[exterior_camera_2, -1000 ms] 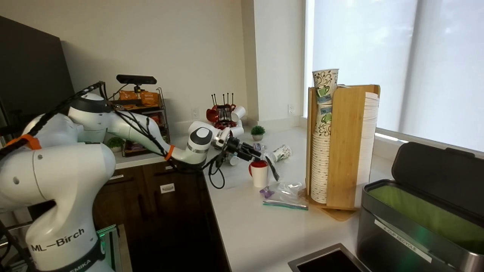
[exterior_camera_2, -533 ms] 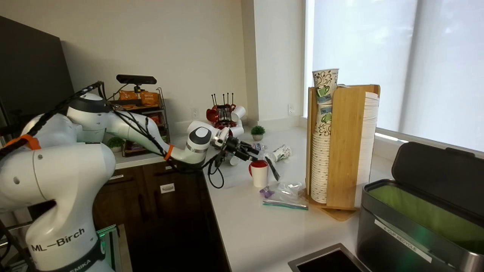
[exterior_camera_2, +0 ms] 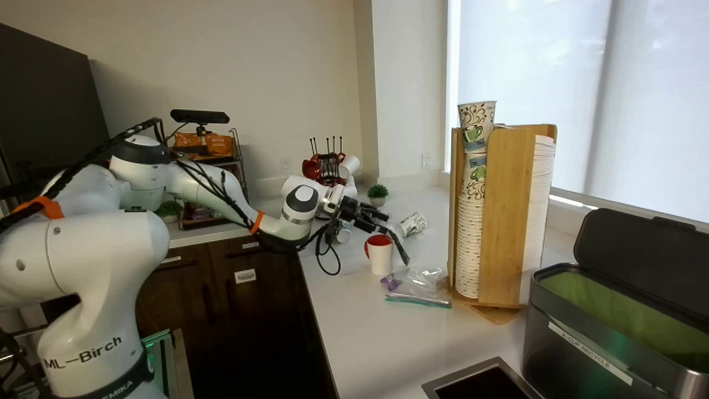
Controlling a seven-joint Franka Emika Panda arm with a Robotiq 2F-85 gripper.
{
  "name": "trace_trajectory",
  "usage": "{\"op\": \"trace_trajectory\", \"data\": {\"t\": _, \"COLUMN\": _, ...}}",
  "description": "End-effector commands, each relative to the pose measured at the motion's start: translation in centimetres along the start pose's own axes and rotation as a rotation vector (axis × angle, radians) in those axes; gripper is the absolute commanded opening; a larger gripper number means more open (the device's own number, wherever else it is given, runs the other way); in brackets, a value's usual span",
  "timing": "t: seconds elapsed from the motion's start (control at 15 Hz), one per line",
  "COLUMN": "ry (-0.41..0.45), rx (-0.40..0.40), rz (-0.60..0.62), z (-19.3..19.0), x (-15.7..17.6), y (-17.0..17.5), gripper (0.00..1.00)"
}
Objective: Place the clear plastic with cutlery inside it into the white and red mug.
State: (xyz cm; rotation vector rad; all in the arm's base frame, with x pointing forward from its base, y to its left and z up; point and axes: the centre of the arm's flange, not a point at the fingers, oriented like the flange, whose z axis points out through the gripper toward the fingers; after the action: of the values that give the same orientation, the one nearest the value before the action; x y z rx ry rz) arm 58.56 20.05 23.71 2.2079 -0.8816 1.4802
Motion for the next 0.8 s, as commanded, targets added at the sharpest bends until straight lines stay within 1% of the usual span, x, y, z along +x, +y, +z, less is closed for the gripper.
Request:
{"op": "trace_trajectory", "data": {"t": 0.0, "ry": -0.014, "rx": 0.019, "rz": 0.035, "z": 2.0, "x": 0.4, "y": -0.4, "gripper": 1.0}}
{"op": "trace_trajectory", "data": {"t": 0.07, "ry": -0.019, "rx": 0.011, "rz": 0.039, "z": 2.4, "x": 0.5, "y": -0.4, "gripper": 1.0}}
{"op": "trace_trajectory", "data": {"t": 0.13, "ry": -0.032, "rx": 0.005, "rz": 0.044, "z": 2.7, "x": 0.5, "y": -0.4, "gripper": 0.88}}
{"op": "trace_trajectory", "data": {"t": 0.4, "ry": -0.072, "rx": 0.006, "rz": 0.045, "z": 2.5, "x": -0.5, "y": -0.5, "gripper": 0.99}}
{"op": "trace_trajectory", "data": {"t": 0.6, "ry": -0.094, "rx": 0.006, "rz": 0.04, "z": 1.6, "x": -1.2, "y": -0.7, "gripper": 1.0}}
{"op": "trace_trajectory", "data": {"t": 0.67, "ry": -0.093, "rx": 0.008, "rz": 0.04, "z": 1.4, "x": -1.3, "y": -0.7, "gripper": 0.75}}
{"op": "trace_trajectory", "data": {"t": 0.73, "ry": -0.095, "rx": 0.009, "rz": 0.043, "z": 1.3, "x": -1.4, "y": -0.7, "gripper": 0.72}}
